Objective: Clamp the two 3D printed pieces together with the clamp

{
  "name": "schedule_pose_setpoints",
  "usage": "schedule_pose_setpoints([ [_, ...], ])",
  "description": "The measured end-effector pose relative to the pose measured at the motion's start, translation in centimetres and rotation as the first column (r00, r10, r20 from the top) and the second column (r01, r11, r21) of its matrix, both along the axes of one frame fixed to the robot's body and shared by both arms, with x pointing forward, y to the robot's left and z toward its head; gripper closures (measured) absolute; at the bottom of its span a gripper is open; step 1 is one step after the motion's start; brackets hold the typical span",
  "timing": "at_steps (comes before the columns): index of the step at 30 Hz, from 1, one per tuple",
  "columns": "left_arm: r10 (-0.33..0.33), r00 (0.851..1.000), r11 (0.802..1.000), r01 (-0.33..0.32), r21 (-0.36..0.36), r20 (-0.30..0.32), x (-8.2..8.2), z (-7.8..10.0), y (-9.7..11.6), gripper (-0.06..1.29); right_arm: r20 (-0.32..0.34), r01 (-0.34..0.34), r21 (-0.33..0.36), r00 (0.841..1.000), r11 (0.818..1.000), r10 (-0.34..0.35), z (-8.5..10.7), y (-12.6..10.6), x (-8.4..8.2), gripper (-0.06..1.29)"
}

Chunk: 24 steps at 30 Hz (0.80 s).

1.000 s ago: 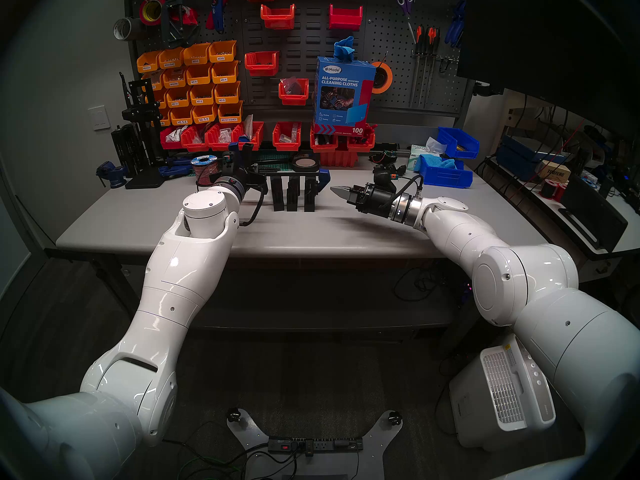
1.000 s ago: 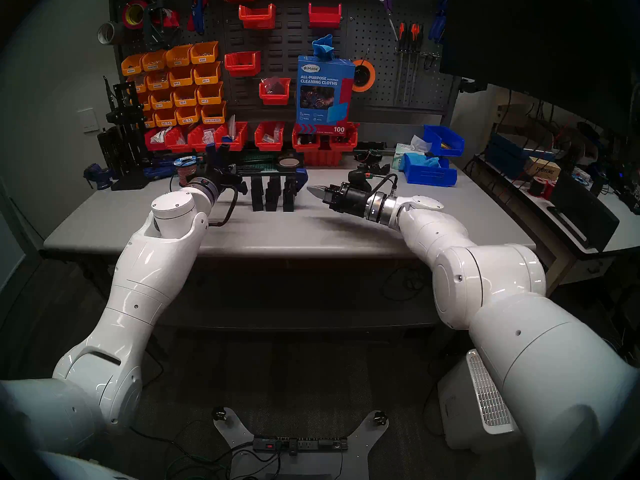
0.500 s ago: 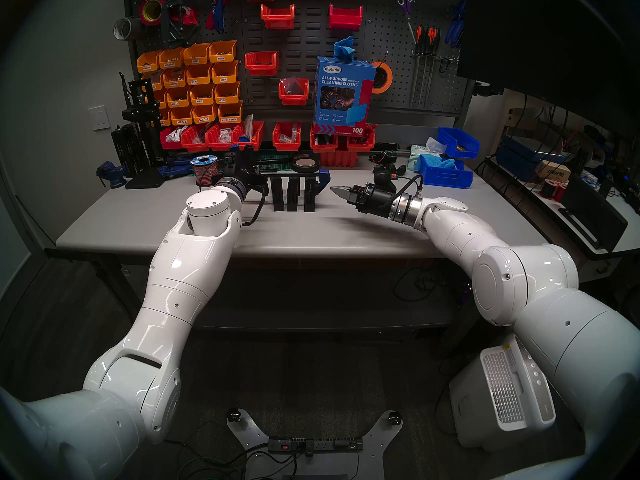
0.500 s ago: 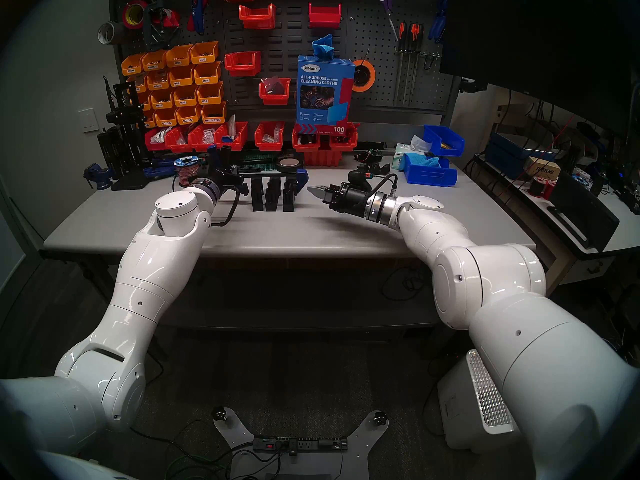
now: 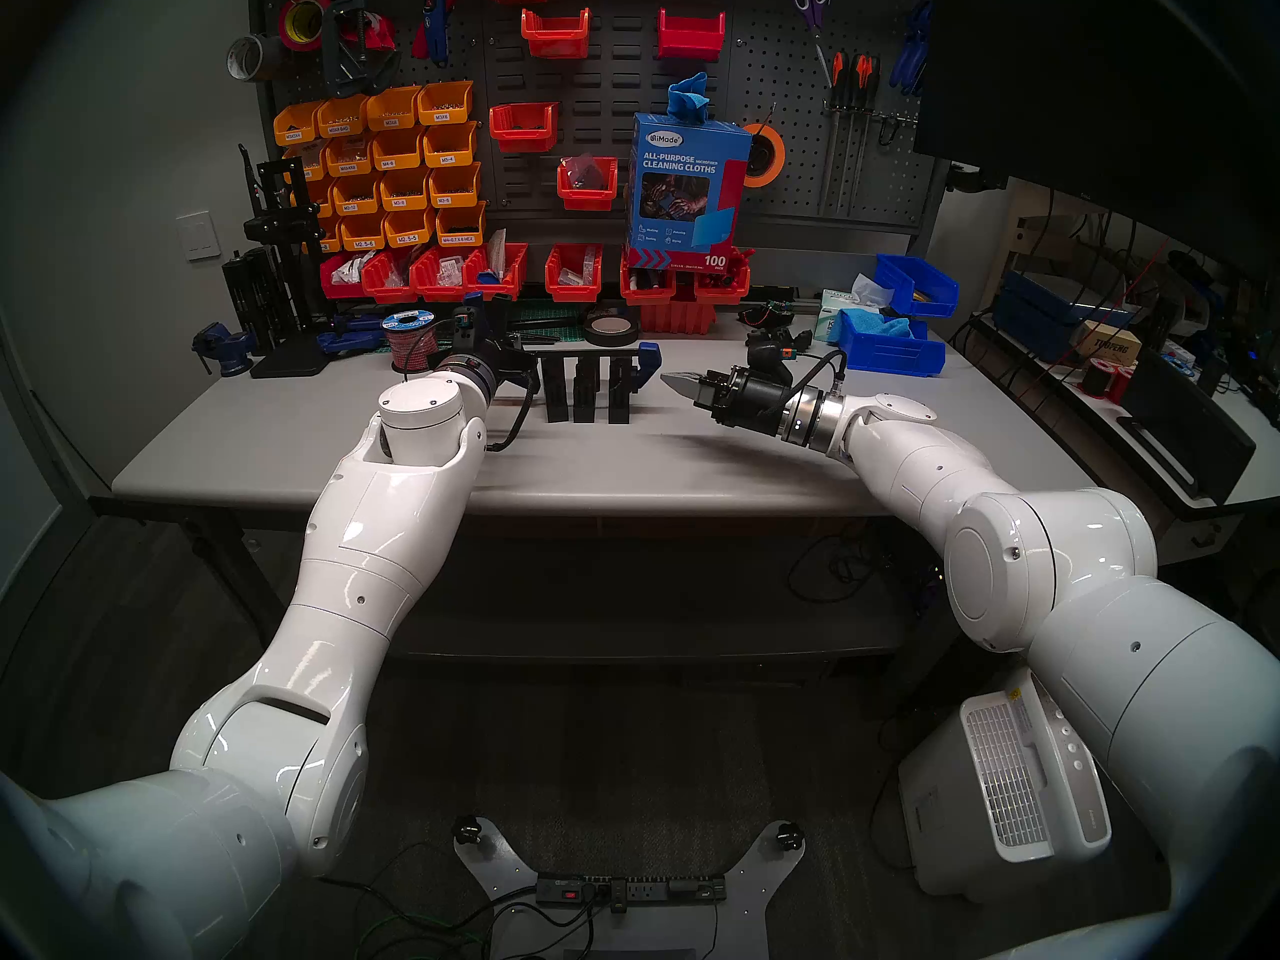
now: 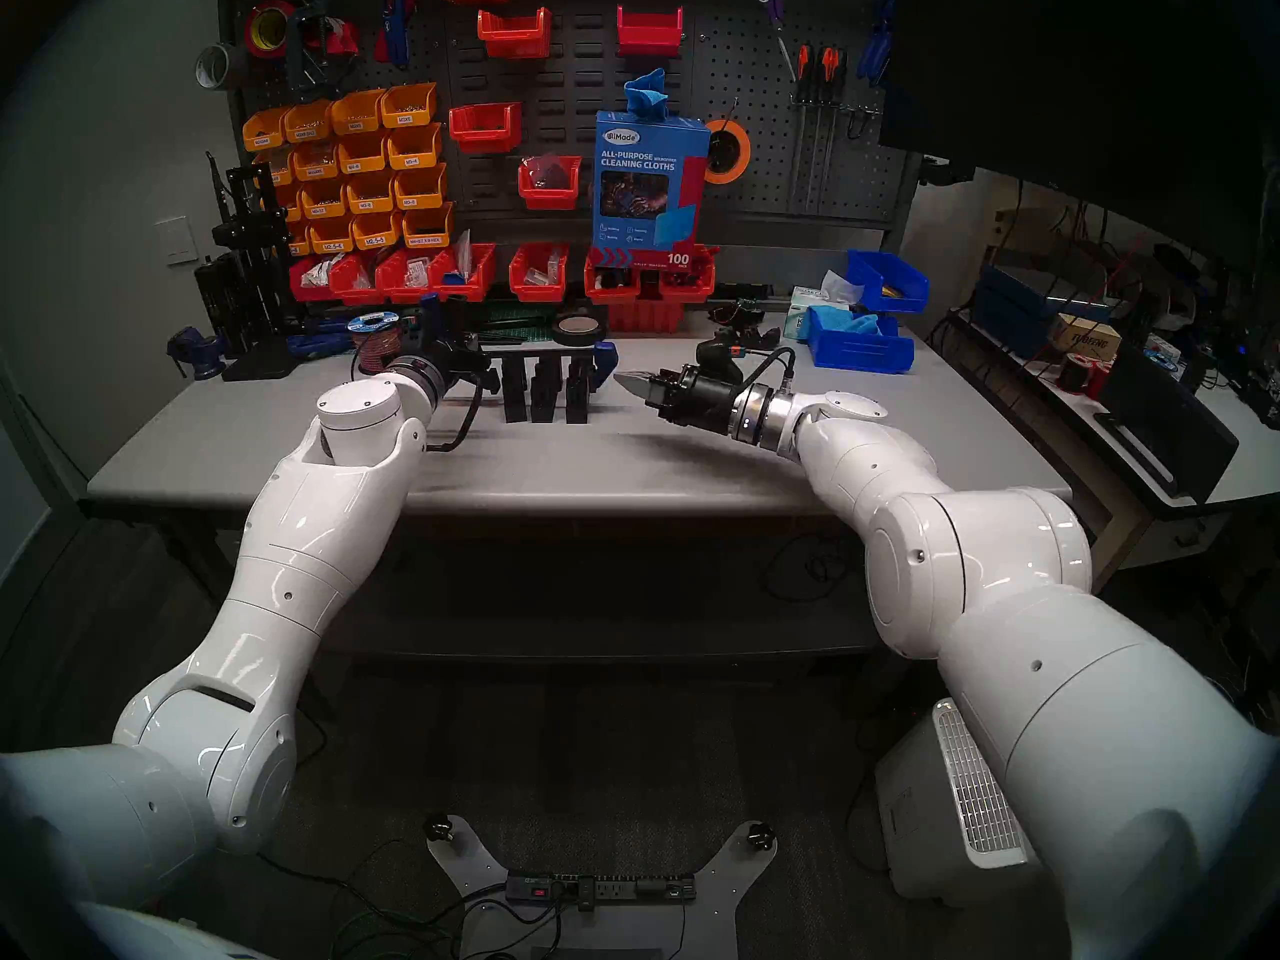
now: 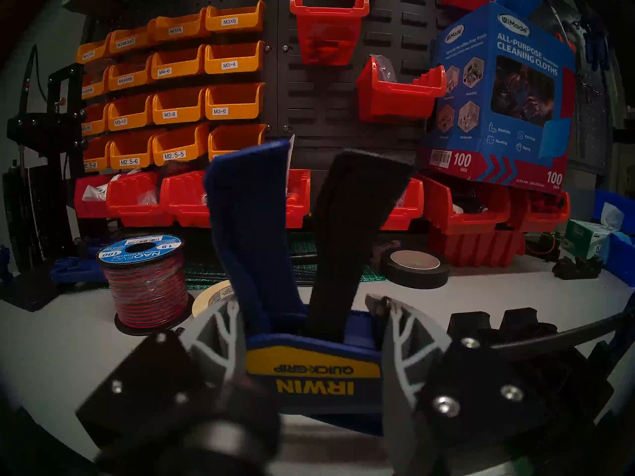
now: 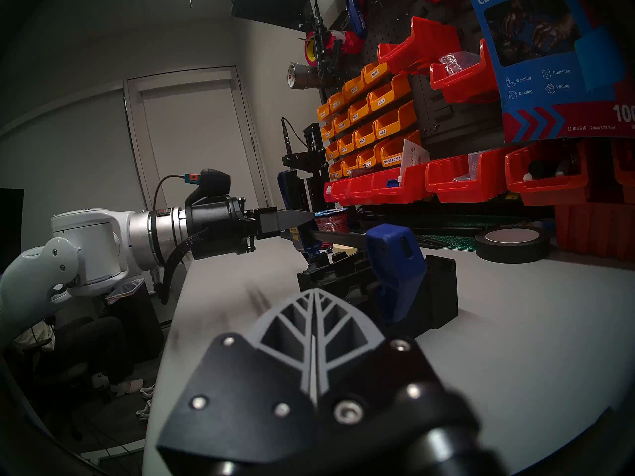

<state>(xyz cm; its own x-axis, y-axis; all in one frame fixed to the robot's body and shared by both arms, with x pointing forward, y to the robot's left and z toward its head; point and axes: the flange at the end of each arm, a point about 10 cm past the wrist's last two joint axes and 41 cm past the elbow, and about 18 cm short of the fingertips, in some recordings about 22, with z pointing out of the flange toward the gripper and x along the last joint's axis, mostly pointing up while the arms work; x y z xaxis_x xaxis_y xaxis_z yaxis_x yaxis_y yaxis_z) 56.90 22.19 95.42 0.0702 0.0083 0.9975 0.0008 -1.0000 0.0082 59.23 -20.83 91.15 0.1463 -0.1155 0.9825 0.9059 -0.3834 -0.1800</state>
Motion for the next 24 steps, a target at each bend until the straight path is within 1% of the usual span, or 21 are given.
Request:
schedule_pose_setpoints([
  [24,0.014,0.999,1.000,-0.013,0.009,-0.034,1.6,-0.9,-0.1,0.69,0.000,0.000,0.000,1.000,1.000,0.000,0.0,0.0,0.0,1.27],
])
